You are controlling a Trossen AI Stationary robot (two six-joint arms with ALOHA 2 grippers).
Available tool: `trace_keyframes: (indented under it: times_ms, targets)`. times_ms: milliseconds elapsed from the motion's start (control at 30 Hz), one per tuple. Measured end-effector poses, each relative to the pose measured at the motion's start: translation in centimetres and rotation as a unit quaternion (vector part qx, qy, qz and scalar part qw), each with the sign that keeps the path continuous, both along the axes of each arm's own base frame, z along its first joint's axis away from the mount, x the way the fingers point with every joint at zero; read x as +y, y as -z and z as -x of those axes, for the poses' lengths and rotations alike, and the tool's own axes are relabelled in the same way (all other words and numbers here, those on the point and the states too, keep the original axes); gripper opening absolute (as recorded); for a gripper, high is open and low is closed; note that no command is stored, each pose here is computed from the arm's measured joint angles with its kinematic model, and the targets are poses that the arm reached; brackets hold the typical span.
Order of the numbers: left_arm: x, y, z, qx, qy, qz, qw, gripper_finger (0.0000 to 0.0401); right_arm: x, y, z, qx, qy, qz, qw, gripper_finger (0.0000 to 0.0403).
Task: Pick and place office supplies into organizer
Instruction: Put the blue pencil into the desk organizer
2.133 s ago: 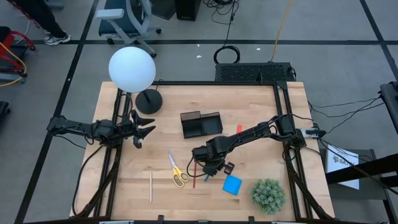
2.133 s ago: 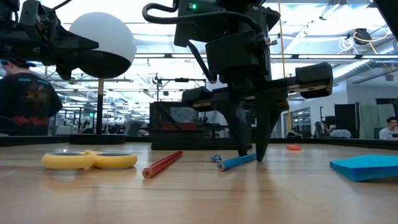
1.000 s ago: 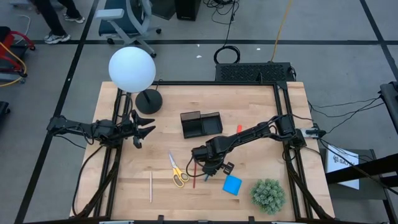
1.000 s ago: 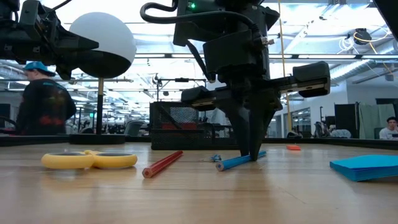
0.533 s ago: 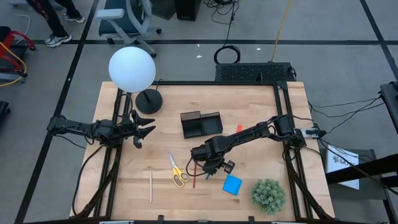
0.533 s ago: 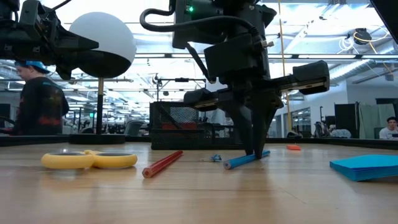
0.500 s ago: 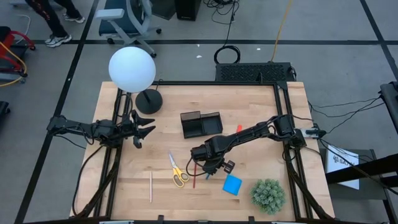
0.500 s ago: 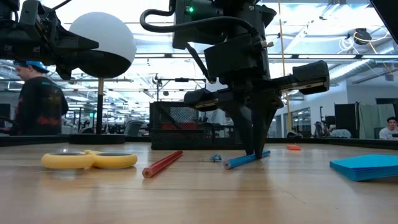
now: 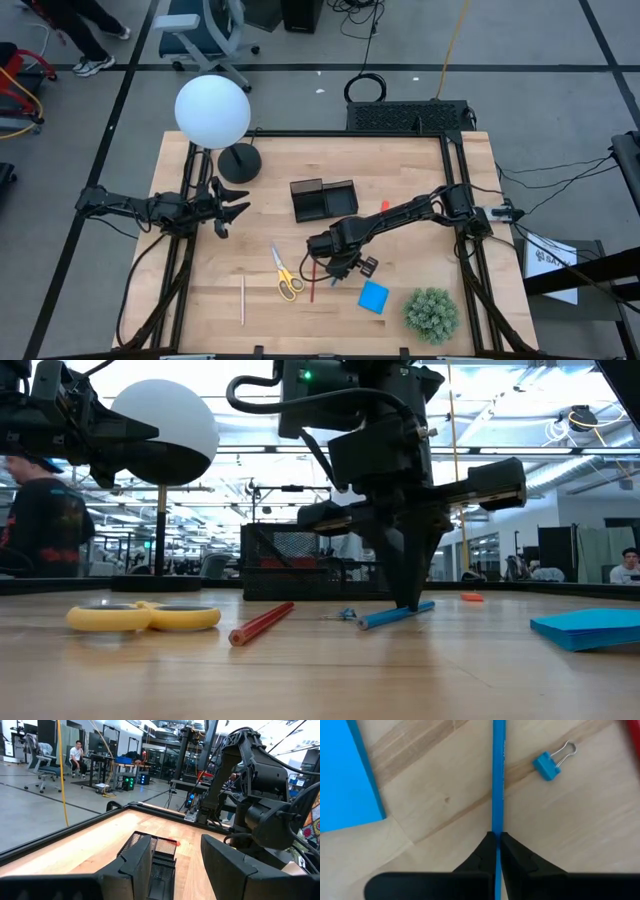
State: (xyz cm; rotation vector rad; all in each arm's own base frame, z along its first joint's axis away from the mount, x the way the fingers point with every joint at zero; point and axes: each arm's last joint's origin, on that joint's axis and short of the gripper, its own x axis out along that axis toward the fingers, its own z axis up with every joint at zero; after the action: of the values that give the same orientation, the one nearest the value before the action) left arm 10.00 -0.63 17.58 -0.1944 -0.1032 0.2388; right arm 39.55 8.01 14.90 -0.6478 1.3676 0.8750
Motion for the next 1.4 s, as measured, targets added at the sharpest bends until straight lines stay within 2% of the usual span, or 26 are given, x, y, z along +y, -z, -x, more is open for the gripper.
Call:
trace_keyframes:
  times_ms: [600, 733, 867, 1200, 1400]
  targets:
    - [0.0, 0.0, 0.0, 0.000, -0.007, 0.002, 1.000, 0.0170, -1.2, -3.4, 0.1, -0.050, 0.042, -0.011, 0.998, 0.0000]
    - [0.0, 0.0, 0.0, -0.001, -0.007, 0.005, 1.000, 0.0170, -1.4, -3.6, -0.1, -0.066, 0.045, 0.007, 0.997, 0.0006]
    - [0.0, 0.0, 0.0, 0.000, -0.007, 0.005, 1.000, 0.0170, -1.5, -3.7, -0.2, -0.072, 0.040, 0.007, 0.997, 0.0028]
    - [0.0, 0.0, 0.0, 0.000, -0.007, 0.005, 1.000, 0.0170, -2.8, -3.4, -0.8, -0.089, 0.048, -0.004, 0.995, 0.0121]
    - [0.0, 0.1, 0.0, 0.004, -0.007, 0.004, 1.000, 0.0170, -3.1, -2.7, -0.8, -0.086, 0.039, -0.002, 0.995, 0.0138]
